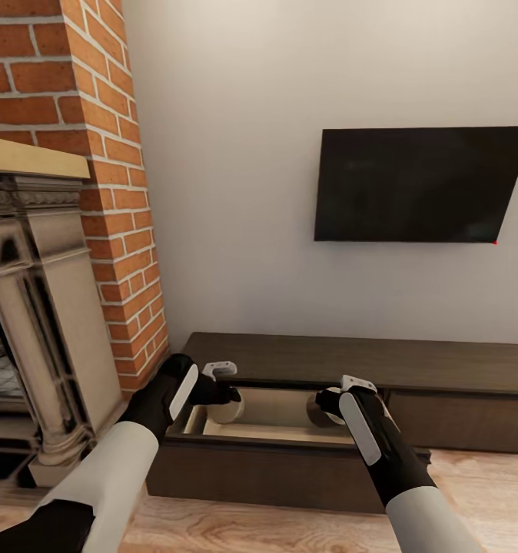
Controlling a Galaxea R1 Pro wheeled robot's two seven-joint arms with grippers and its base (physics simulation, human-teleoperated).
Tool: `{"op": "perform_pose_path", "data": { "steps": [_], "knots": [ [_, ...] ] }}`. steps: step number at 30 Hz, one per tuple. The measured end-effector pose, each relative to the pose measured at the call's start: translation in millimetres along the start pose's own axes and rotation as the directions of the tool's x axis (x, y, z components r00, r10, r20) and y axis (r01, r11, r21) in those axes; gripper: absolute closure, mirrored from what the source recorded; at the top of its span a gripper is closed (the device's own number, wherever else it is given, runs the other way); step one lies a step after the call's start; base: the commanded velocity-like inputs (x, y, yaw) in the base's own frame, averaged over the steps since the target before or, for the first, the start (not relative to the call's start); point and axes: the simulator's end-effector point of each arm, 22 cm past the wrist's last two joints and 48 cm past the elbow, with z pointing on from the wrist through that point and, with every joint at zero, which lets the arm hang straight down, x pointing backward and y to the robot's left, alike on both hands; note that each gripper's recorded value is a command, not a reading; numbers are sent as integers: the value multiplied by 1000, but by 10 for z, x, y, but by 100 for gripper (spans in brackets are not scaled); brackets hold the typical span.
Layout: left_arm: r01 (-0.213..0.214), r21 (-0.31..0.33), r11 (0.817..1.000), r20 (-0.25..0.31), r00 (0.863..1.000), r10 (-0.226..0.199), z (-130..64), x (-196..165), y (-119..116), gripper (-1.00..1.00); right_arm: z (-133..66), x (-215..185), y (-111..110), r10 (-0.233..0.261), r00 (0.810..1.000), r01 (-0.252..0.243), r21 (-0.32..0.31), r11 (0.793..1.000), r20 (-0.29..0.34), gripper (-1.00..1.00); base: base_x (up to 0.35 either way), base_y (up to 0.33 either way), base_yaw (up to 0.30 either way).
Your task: Place each of the two pumpkins and all three candles from the living room inside a cabinet in the living room (use any cabinet), then make sure every cabinet is closed, and position the cauldron so it is next to a table in the living room.
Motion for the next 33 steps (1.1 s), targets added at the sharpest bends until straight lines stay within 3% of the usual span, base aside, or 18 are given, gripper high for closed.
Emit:
{"op": "perform_pose_path", "data": {
  "steps": [19, 33],
  "knots": [
    [-2, -2, 1000, -2, 1000, 2, 2, 6, 11, 100, -1, -1, 5, 1, 1000, -1, -2, 1000, 0, 100, 46, 10, -3],
    [-1, 22, 1000, -4, 1000, 1, 1, 15, -45, 100, -8, -7, 7, 1, 1000, -1, -3, 1000, 2, 100, 8, 9, -128]
  ]
}}
